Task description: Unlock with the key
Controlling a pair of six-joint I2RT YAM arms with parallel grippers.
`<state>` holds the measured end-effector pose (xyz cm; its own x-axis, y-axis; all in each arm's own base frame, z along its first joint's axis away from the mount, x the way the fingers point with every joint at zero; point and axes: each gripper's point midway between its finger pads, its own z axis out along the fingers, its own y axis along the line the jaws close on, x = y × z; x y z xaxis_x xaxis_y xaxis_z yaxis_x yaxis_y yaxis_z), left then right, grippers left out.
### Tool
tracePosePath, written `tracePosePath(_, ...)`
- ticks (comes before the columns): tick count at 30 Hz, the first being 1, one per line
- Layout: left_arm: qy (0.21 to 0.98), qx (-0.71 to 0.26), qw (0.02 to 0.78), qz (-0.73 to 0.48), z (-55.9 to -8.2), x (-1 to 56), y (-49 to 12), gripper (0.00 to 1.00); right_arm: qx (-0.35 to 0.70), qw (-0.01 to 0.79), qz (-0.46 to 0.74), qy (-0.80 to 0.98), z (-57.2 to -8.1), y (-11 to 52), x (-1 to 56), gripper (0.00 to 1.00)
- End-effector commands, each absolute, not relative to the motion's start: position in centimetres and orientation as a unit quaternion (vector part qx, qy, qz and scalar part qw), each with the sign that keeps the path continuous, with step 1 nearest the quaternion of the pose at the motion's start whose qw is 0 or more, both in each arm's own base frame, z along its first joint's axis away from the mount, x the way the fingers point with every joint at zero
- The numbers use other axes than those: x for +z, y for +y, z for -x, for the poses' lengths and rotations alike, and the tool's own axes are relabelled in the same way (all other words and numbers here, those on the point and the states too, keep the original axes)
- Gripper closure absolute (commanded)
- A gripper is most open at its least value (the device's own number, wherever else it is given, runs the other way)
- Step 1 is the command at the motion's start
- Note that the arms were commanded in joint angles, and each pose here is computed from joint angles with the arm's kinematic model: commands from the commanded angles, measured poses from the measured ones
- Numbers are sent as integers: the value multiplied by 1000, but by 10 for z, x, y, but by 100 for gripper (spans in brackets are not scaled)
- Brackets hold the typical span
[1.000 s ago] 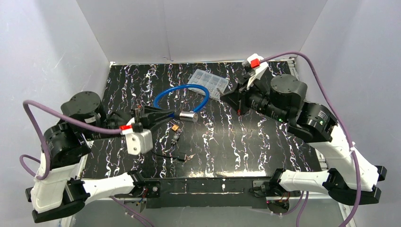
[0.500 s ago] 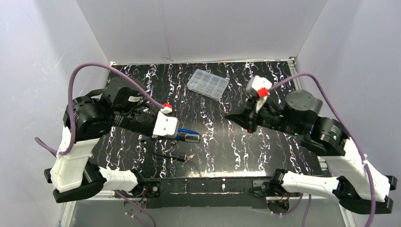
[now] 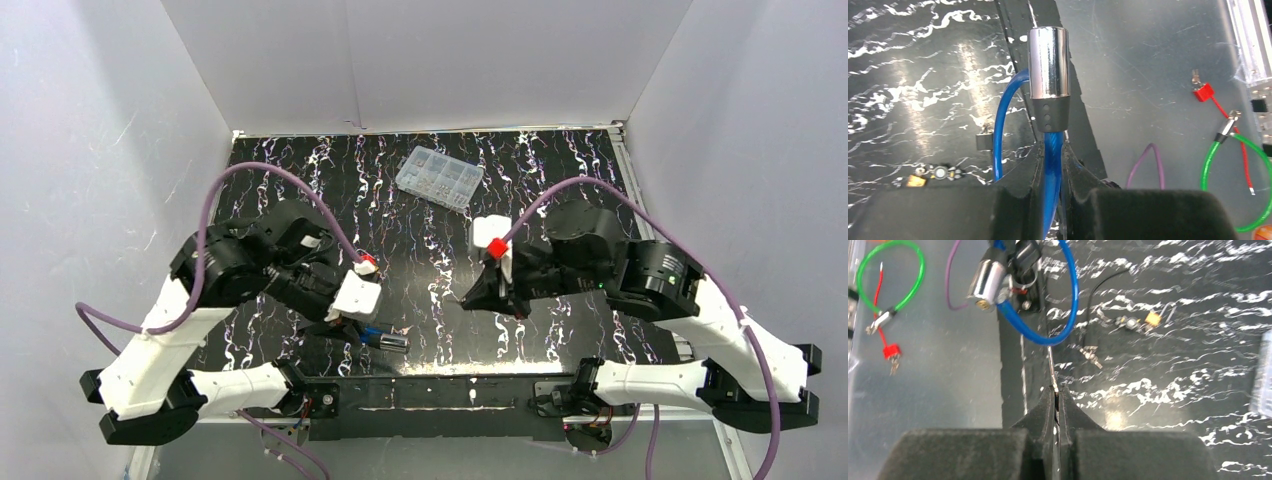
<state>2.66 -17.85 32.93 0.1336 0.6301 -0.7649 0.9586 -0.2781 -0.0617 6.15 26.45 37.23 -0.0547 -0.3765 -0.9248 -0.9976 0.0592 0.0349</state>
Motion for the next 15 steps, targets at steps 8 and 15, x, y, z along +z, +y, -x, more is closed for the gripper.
tracePosePath(8, 563, -416, 145, -699, 12, 315, -153, 100, 370, 310, 642, 595, -20, 262, 341, 99)
tracePosePath(15, 551, -409, 152, -712, 11, 310, -151, 100, 354, 300, 673, 576, -6, 273, 339, 99)
